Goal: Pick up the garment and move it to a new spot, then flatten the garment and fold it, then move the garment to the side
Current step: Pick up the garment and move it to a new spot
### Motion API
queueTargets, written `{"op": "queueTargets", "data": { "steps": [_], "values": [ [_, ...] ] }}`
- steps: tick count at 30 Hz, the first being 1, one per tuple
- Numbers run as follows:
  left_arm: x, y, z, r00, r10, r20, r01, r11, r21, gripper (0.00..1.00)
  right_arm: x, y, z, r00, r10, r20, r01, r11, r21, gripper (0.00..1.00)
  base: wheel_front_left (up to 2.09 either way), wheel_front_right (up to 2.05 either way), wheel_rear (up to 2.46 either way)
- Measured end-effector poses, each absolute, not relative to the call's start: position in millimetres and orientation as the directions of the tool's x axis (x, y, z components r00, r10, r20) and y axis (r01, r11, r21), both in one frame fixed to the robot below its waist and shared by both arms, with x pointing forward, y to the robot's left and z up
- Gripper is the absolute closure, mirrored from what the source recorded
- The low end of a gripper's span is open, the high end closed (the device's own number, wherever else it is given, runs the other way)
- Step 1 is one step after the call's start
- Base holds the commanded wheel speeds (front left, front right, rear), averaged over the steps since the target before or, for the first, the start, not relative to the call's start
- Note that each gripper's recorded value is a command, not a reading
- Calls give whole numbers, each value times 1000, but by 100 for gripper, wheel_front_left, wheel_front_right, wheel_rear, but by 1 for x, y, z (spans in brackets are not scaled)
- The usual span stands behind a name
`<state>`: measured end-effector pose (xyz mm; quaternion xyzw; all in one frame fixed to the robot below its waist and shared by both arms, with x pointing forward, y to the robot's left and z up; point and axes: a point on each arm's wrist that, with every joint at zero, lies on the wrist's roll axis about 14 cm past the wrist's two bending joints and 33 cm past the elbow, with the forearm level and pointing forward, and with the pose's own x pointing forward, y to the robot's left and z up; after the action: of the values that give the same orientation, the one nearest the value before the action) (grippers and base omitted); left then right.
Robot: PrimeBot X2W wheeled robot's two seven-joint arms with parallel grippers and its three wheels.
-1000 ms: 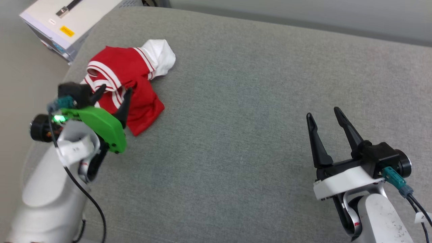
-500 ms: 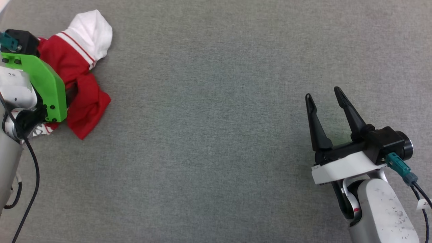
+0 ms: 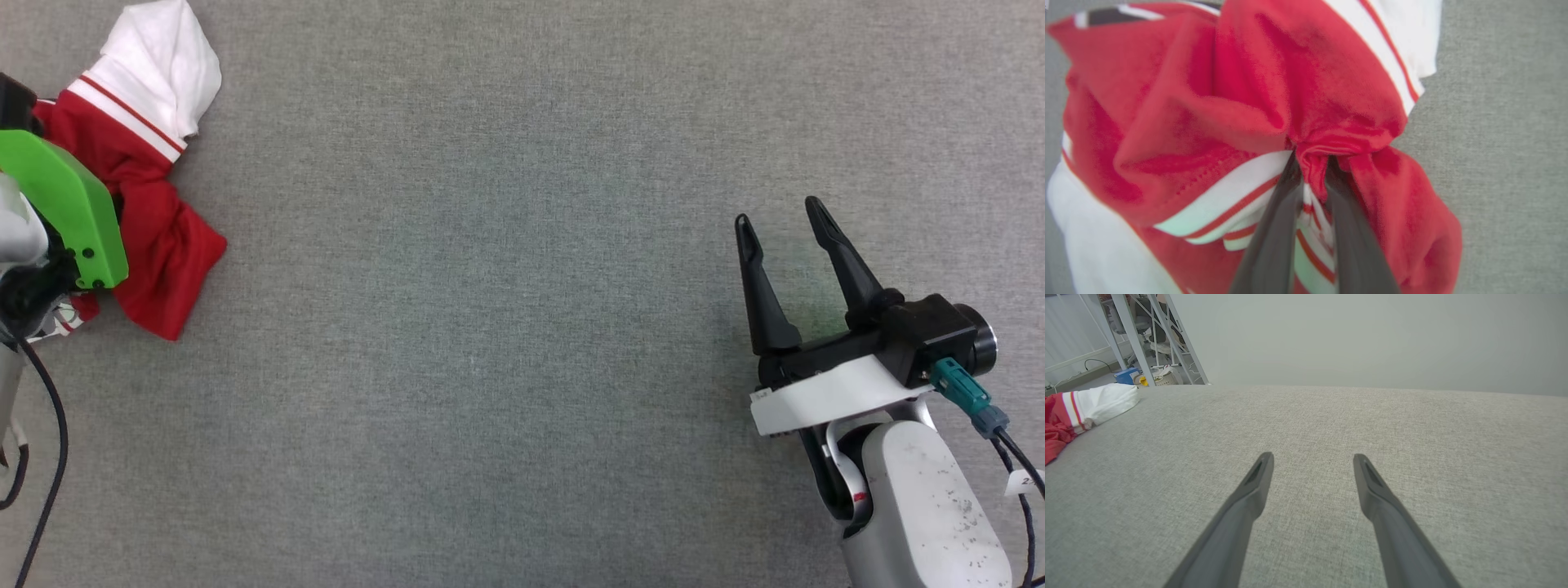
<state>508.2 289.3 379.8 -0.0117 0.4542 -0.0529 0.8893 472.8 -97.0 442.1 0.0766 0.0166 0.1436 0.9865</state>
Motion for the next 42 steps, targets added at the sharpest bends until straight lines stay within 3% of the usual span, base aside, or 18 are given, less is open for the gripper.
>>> {"op": "queueTargets", "data": {
  "steps": [12, 19, 31, 42],
  "values": [
    [511, 278, 468, 885, -127, -447, 162, 986, 41, 100, 446, -105, 480, 964, 263, 45, -267, 953, 143, 0, 0, 0, 0],
    [494, 248, 541, 950, -213, -229, 244, 963, 114, 100, 425, -116, 510, 967, 232, 107, -245, 960, 136, 0, 0, 0, 0],
    [457, 138, 611, 900, -435, -21, 434, 893, 115, 100, 398, -135, 558, 958, 178, 227, -207, 972, 111, 0, 0, 0, 0],
    [429, -28, 563, 714, -698, -53, 696, 716, -48, 100, 388, -201, 572, 964, -6, 265, -22, 994, 104, 0, 0, 0, 0]
  ]
}}
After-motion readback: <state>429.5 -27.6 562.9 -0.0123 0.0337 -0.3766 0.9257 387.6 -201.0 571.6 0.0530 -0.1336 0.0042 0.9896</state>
